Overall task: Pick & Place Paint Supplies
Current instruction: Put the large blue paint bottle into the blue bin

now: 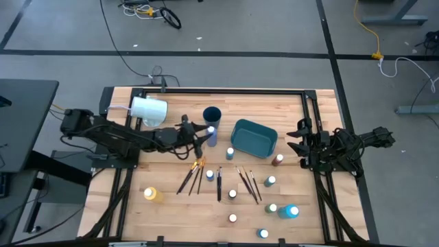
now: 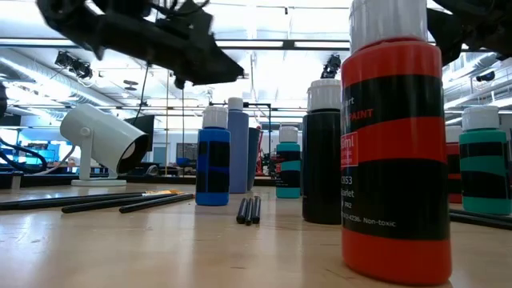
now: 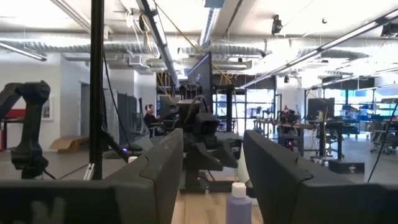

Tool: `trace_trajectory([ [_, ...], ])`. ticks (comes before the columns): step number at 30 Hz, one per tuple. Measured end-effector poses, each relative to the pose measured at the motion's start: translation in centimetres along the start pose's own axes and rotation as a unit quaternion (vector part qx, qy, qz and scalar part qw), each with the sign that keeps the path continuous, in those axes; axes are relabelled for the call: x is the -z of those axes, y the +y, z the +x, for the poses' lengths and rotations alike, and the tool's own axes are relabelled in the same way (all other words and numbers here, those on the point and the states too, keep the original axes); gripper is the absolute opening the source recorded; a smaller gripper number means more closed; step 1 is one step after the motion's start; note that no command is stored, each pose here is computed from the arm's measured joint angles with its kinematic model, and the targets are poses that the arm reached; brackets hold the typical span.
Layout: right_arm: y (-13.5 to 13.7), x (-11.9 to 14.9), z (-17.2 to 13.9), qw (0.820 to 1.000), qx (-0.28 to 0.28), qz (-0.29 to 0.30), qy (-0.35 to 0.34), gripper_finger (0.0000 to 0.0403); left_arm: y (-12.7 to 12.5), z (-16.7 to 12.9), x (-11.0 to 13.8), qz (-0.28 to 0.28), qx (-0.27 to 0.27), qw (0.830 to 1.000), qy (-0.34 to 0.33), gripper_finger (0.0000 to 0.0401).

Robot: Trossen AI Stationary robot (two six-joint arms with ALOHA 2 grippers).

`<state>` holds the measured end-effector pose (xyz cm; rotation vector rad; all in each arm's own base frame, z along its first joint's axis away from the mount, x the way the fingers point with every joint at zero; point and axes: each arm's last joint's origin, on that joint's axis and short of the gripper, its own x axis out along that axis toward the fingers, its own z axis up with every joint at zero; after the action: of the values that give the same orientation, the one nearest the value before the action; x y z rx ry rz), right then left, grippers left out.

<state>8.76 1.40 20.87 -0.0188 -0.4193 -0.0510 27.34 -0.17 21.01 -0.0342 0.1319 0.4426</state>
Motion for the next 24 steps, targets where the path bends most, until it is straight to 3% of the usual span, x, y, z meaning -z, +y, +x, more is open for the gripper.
trace_trajectory([
  [9,0.0,0.3,0.0,0.999,-0.003,0.028,0.015,0.0174,-0.1,1.6,0.0,0.024,-0.039,0.999,0.026,0.0243],
  [18,0.1,0.5,0.0,0.999,-0.003,0.033,0.026,0.0174,0.4,1.7,0.9,0.01,-0.049,0.996,0.069,0.0248],
  [24,0.1,0.5,0.0,0.999,-0.003,0.033,0.026,0.0174,1.3,2.1,1.1,-0.032,-0.034,0.995,0.083,0.0248],
])
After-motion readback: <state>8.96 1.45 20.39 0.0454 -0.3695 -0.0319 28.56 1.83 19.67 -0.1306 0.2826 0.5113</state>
